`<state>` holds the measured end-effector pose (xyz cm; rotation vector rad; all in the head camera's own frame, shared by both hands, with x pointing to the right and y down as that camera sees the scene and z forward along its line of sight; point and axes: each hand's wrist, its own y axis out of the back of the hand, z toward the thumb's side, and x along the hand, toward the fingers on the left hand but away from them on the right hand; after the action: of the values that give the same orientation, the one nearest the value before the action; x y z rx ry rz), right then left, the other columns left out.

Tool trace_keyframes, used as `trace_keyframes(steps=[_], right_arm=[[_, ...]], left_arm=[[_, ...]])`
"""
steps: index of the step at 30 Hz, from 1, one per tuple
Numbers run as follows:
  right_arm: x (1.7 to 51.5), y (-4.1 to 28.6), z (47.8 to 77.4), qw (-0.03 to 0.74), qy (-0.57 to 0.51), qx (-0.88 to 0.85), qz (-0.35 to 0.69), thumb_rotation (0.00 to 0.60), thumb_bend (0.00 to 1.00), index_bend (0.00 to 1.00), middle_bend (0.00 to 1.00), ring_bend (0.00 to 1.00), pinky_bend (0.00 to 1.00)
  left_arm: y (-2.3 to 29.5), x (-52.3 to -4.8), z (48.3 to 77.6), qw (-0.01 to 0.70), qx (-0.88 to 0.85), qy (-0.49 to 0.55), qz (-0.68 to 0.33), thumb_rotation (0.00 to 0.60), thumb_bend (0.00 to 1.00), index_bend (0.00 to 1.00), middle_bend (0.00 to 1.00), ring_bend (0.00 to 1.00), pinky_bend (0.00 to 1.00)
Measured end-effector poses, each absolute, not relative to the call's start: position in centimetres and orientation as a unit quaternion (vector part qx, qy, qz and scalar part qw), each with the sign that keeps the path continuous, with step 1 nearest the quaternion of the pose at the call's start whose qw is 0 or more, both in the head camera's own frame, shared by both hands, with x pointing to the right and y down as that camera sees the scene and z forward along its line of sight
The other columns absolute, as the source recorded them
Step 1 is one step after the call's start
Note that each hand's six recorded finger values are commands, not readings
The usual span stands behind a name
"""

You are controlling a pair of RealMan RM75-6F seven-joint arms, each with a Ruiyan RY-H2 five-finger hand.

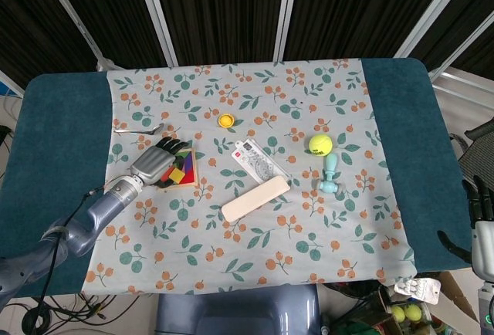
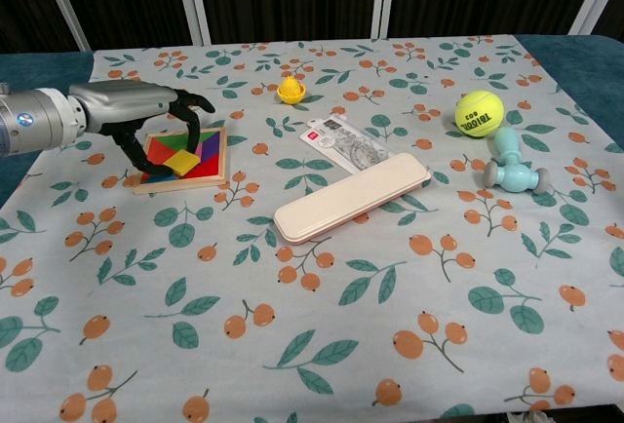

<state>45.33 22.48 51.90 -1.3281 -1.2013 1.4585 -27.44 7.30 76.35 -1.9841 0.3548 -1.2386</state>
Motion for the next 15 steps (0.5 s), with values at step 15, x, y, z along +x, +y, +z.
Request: trace_keyframes(steps=[15], right_arm=[[45.31,22.47,51.92,0.404,-0.476,-0.526,0.578,0.600,0.08,0.00,0.00,0.08,0.23]], left_arm=[[7.36,-27.48,76.31,0.378,-0.776,0.136,-0.486,0.600,0.35,0.47,0.05,0.00,0.00]])
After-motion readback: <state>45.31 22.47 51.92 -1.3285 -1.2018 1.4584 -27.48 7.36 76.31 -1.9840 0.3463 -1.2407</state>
